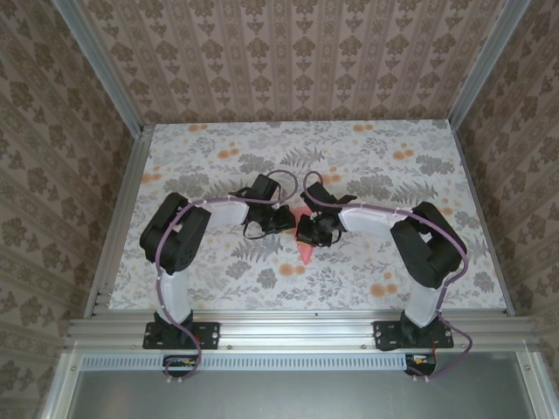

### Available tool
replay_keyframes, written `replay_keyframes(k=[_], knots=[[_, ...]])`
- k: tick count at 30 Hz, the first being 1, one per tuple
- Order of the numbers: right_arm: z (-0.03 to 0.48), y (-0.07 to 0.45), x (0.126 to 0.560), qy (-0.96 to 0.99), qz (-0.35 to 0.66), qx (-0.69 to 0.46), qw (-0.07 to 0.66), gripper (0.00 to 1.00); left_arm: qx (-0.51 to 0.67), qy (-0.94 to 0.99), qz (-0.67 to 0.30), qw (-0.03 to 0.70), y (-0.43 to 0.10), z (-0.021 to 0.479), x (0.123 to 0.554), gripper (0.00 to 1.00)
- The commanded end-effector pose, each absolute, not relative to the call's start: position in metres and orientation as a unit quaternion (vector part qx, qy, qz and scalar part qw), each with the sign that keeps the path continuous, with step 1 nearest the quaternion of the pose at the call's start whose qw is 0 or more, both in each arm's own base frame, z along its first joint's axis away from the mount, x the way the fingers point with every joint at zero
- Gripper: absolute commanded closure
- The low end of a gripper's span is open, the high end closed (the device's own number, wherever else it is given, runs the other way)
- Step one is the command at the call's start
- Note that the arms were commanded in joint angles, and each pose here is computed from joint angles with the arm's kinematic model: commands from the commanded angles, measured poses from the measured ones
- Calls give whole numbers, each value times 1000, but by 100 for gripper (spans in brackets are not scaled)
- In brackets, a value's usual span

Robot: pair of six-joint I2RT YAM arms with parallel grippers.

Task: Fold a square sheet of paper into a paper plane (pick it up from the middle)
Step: Third fold the triangle at the center of the table.

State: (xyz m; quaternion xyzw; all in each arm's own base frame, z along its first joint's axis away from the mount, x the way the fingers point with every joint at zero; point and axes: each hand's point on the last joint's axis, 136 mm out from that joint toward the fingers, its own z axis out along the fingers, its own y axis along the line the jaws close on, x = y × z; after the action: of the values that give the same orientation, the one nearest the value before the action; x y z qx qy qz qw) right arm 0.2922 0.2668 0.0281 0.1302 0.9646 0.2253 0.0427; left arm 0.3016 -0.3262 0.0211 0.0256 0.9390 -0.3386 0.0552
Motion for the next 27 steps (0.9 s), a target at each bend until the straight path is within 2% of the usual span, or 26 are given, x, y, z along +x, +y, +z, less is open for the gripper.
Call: replay_keyframes(k=[1,27], knots=[[19,259,289,968,202,141,43,94,25,950,-309,30,-317,-3,290,85],[8,262,291,961,216,166,38,87,25,950,-310,29,-317,-3,289,85]])
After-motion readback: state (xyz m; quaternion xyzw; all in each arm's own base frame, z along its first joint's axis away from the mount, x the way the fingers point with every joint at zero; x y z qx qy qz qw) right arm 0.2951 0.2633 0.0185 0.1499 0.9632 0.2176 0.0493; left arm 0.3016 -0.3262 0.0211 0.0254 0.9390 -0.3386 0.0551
